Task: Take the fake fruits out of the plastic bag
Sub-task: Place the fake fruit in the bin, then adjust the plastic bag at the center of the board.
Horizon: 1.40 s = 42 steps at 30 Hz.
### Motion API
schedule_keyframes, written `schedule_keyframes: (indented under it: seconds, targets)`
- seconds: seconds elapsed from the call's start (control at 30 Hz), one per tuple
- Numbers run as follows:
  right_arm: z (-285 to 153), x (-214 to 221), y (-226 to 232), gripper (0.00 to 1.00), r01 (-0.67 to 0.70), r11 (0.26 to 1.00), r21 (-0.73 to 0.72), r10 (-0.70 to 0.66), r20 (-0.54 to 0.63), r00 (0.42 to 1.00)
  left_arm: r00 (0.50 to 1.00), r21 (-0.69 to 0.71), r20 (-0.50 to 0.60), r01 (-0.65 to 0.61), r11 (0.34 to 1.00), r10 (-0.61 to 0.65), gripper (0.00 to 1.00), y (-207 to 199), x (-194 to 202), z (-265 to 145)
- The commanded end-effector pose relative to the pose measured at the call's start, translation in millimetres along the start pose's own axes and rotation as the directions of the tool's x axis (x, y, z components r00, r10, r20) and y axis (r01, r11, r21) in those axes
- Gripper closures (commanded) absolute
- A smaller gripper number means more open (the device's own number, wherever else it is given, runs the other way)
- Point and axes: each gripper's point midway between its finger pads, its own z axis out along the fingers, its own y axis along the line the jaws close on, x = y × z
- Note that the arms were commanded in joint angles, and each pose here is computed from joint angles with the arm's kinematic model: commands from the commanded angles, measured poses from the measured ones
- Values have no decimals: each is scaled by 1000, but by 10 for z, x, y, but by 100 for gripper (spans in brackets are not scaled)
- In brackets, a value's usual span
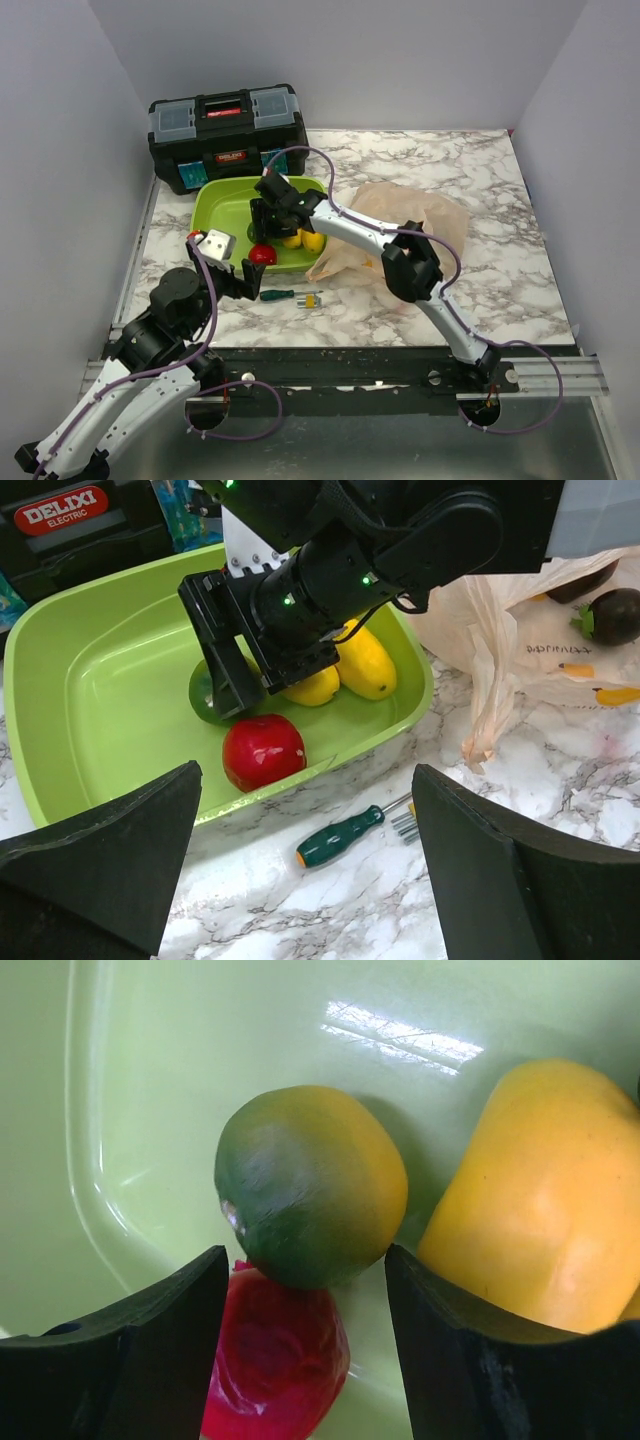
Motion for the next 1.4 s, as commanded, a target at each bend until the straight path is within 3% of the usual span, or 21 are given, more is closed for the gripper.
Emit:
schedule_keyframes:
  seconds: [0.0, 0.17, 0.33, 0.63, 0.8, 1.0, 1.2, 1.37]
  targets:
    - [-461, -308, 187, 33, 46, 999, -21, -44, 78, 996, 1000, 23, 1, 2, 1000, -2, 14, -50, -11, 25]
    - [-949, -547, 312, 33, 66, 996, -58, -56, 162, 985, 1000, 23, -4, 1, 1000, -1, 14, -52, -1, 34]
    - [-1560, -648, 152, 31, 64, 998, -14, -58, 268, 962, 1000, 33, -19, -3, 999, 4, 14, -76, 29, 60]
    - [-2461, -196, -527, 31, 61, 994, 95, -91, 351, 932, 995, 125, -96, -18, 992, 30, 14, -259, 147, 133]
    - [-2630, 199, -953, 36, 24, 986, 165, -80, 342, 936, 966, 138, -257, 18, 990, 19, 14, -361, 298, 229]
    - [-2625, 482, -1381, 38, -19, 947, 321, -79, 291, 953, 932, 287, -363, 119, 950, -7, 14, -787, 364, 461]
    - [-2694, 629, -1738, 41, -48, 865, 500, -84, 238, 968, 857, 324, -515, 197, 925, -3, 16, -1060, 463, 779]
    - [-2908, 769, -1986, 41, -104, 789, 606, -47, 228, 973, 789, 313, -613, 272, 910, -25, 23, -1222, 686, 1010]
